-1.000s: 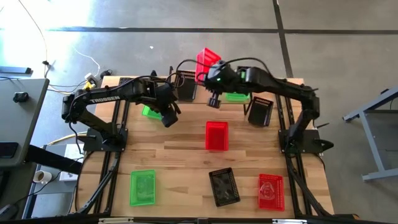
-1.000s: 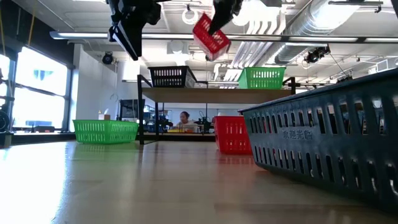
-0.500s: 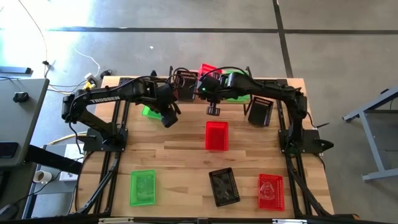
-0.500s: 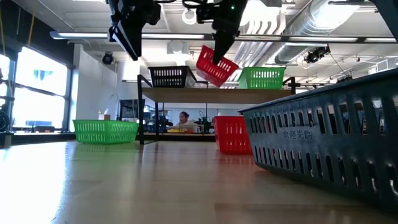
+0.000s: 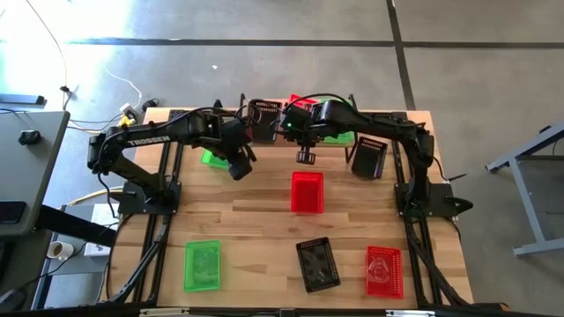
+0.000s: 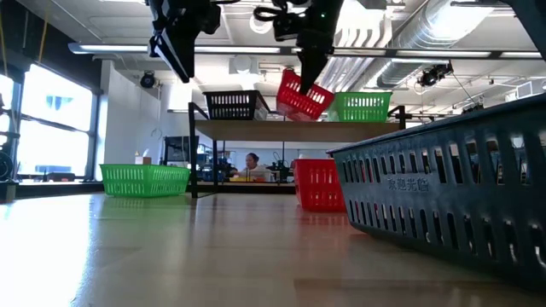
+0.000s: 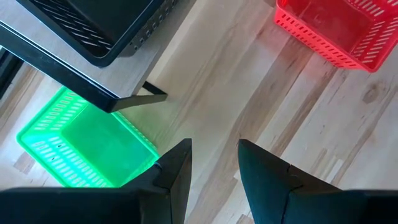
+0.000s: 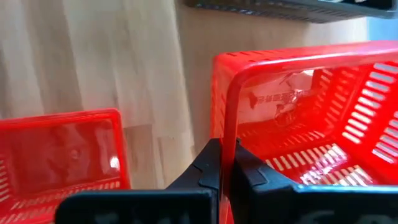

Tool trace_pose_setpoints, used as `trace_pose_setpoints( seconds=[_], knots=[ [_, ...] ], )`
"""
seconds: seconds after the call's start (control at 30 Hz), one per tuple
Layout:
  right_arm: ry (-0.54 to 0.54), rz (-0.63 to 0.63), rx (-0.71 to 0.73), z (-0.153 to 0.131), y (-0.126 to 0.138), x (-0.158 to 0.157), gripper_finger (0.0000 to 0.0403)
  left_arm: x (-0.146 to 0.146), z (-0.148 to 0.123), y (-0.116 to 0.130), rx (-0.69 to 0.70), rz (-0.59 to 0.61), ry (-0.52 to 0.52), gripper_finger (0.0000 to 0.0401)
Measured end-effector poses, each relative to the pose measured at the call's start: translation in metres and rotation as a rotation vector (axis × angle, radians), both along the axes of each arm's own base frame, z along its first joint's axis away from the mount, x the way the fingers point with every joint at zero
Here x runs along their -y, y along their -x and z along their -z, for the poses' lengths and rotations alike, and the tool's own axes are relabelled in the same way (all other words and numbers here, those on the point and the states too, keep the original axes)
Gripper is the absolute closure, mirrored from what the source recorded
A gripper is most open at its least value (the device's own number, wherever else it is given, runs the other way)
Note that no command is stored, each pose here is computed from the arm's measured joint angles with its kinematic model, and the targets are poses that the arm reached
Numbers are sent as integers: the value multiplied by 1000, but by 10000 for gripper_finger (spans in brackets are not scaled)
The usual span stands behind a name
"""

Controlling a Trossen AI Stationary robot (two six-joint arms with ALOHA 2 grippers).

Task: Stack baskets on shelf by color
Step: Put the top right red bin on the shelf, then stack the top green bin on the green bin on the shelf

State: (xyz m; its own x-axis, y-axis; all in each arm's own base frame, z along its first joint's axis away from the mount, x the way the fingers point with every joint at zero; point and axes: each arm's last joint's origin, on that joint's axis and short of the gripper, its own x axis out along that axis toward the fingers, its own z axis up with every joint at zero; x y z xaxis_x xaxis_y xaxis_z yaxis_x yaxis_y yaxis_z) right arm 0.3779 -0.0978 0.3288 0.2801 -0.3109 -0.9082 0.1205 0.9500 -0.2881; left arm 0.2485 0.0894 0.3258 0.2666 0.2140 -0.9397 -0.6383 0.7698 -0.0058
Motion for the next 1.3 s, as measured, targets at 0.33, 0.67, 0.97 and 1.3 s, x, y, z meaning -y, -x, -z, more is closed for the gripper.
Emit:
trace_pose_setpoints(
  seconds=[0.33, 0.67, 0.97, 1.3],
  knots=[
    [-29, -53, -11, 5, -4, 0, 403, 0, 0, 0, 5, -21, 9, 279],
    [-22, -51, -4, 5, -4, 0, 402, 0, 0, 0, 9, -19, 17, 279],
    [13, -27, 17, 4, -6, 4, 376, 0, 0, 0, 9, -19, 17, 279],
    [15, -21, 17, 4, -6, 5, 319, 0, 0, 0, 9, -18, 17, 279]
  ],
)
